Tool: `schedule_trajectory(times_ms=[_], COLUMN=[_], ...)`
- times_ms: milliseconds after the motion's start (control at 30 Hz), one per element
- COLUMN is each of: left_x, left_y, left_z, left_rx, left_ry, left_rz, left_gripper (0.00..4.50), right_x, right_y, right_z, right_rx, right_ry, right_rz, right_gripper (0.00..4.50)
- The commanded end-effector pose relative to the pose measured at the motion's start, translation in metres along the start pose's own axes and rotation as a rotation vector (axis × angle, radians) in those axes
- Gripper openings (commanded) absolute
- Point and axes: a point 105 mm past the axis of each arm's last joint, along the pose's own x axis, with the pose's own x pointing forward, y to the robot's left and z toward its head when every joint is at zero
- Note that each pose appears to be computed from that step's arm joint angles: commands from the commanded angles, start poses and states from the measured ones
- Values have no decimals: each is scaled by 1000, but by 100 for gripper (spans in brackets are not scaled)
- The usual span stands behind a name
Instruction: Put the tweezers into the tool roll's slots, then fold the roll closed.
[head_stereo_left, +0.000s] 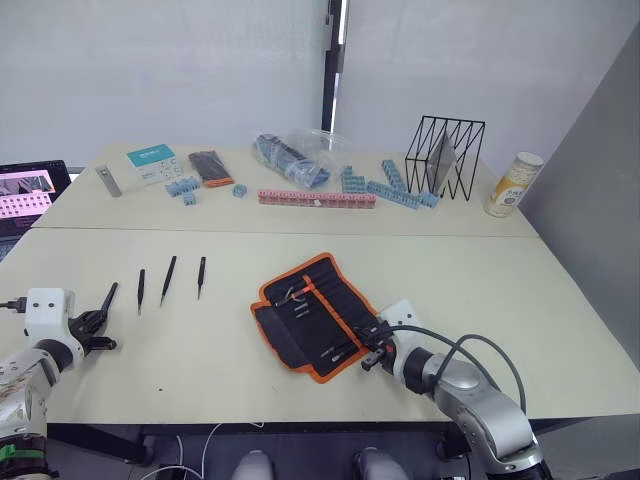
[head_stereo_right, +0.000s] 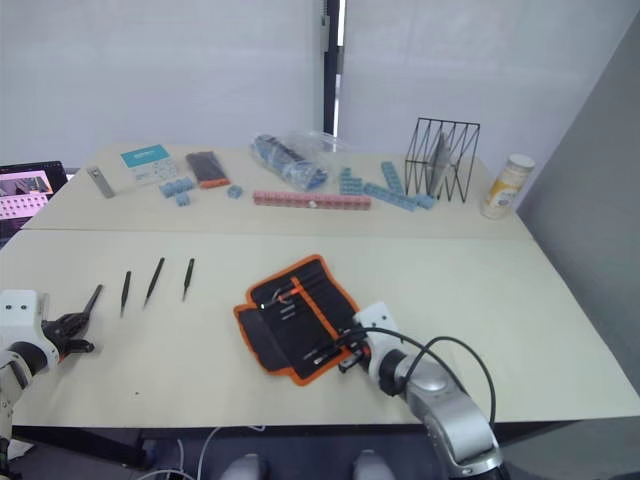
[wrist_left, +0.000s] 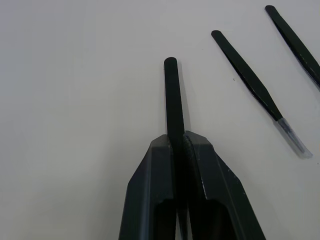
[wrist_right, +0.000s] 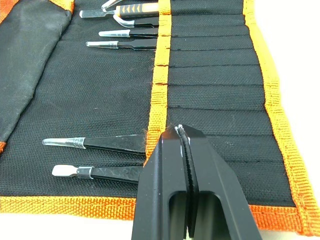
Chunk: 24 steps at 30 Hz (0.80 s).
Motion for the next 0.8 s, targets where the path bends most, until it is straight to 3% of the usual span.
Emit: schedule_trajectory(times_ms=[33, 133, 267, 467, 700, 800], left_x=[-4, -14, -34, -60, -62, -59], left_y=[-2, -8, -53, -156, -225, -245], left_z=[13, 42, 85, 96, 96, 83], left_rx=[51, 81, 126, 138, 193, 278], left_ry=[-23, -104, -212, -95, 19, 96], left_rz=[-21, -61, -296, -775, -967, -1013], left_gripper=[2, 2, 2, 2, 2, 2], right_x=[3, 2, 1, -2, -6, -4], right_y=[3, 2, 1, 1, 4, 5], right_z=[-38, -39, -43, -51, -62, -62], right_rx=[50, 50, 54, 59, 72, 70], right_ry=[146, 147, 154, 164, 155, 121], right_rz=[11, 9, 9, 14, 13, 11], right_gripper=[0, 0, 0, 0, 0, 0])
